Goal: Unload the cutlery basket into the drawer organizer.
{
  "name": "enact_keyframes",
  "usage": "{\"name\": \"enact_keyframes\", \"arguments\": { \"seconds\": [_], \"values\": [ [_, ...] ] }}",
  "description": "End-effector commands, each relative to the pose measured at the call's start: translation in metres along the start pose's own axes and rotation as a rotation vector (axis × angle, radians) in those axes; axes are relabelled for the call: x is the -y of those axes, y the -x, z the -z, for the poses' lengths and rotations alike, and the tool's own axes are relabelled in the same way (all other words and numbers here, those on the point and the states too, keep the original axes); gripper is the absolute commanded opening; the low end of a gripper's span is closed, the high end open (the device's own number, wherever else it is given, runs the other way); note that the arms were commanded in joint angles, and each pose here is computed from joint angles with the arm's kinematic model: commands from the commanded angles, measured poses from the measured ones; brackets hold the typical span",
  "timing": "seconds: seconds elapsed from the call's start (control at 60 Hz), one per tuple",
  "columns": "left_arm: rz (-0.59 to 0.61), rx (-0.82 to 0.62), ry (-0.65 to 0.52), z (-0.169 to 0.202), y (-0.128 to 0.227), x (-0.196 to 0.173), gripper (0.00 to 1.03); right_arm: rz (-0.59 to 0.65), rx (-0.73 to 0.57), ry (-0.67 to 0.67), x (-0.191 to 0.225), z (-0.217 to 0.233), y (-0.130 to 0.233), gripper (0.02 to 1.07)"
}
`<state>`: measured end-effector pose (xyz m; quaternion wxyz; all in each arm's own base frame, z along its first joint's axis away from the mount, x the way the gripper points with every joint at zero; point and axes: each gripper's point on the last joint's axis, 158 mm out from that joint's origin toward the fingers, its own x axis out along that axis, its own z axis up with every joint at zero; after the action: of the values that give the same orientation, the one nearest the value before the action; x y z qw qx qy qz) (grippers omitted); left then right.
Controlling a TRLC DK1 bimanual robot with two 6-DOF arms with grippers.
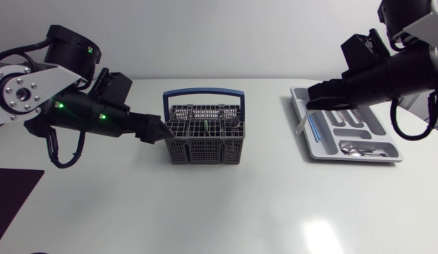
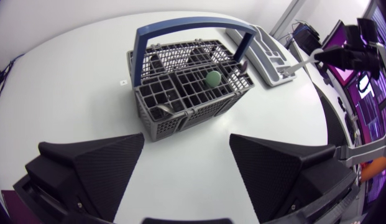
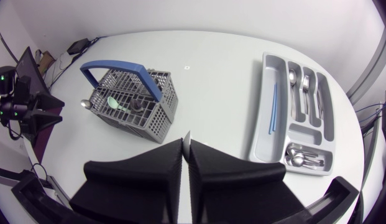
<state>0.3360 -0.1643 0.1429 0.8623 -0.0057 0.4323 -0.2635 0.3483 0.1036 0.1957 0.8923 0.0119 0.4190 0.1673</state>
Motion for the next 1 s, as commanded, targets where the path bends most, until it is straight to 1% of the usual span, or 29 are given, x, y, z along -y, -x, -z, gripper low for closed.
{"name": "enact_keyframes", "arguments": {
  "seconds": [0.0,0.067,0.15,0.2,0.267,0.333,0.417,0.567,0.7,0.867,0.983],
  "values": [
    [-0.020,-0.016,0.082,-0.005,-0.005,-0.011,0.99,0.043,-0.019,0.034,0.016,0.012,0.001,0.08],
    [-0.027,-0.001,0.123,-0.010,-0.005,-0.015,0.99,0.066,-0.027,0.036,0.027,0.017,0.001,0.08],
    [-0.019,-0.009,0.117,-0.013,-0.007,-0.011,0.99,0.096,-0.038,0.045,0.042,0.024,0.001,0.08],
    [-0.016,-0.033,0.136,-0.010,-0.009,-0.009,0.99,0.117,-0.047,0.060,0.051,0.028,0.001,0.08],
    [-0.015,-0.080,0.172,-0.003,-0.012,-0.006,0.99,0.179,-0.050,0.099,0.069,0.032,-0.001,0.08],
    [-0.016,-0.096,0.207,0.001,-0.017,-0.005,0.99,0.201,-0.050,0.111,0.081,0.035,-0.002,0.08],
    [-0.007,-0.105,0.218,0.003,-0.019,0.002,0.99,0.265,-0.047,0.140,0.103,0.037,-0.006,0.08],
    [-0.004,-0.090,0.231,0.000,-0.023,0.003,0.99,0.340,-0.076,0.168,0.139,0.045,-0.014,0.08],
    [-0.028,-0.069,0.310,-0.002,-0.028,-0.004,0.99,0.417,-0.098,0.190,0.169,0.051,-0.021,0.08],
    [-0.029,-0.066,0.412,-0.001,-0.027,-0.002,0.99,0.488,-0.139,0.196,0.205,0.060,-0.032,0.08],
    [-0.018,-0.028,0.476,-0.005,-0.024,0.001,0.99,0.529,-0.169,0.201,0.226,0.068,-0.040,0.08]
  ]
}}
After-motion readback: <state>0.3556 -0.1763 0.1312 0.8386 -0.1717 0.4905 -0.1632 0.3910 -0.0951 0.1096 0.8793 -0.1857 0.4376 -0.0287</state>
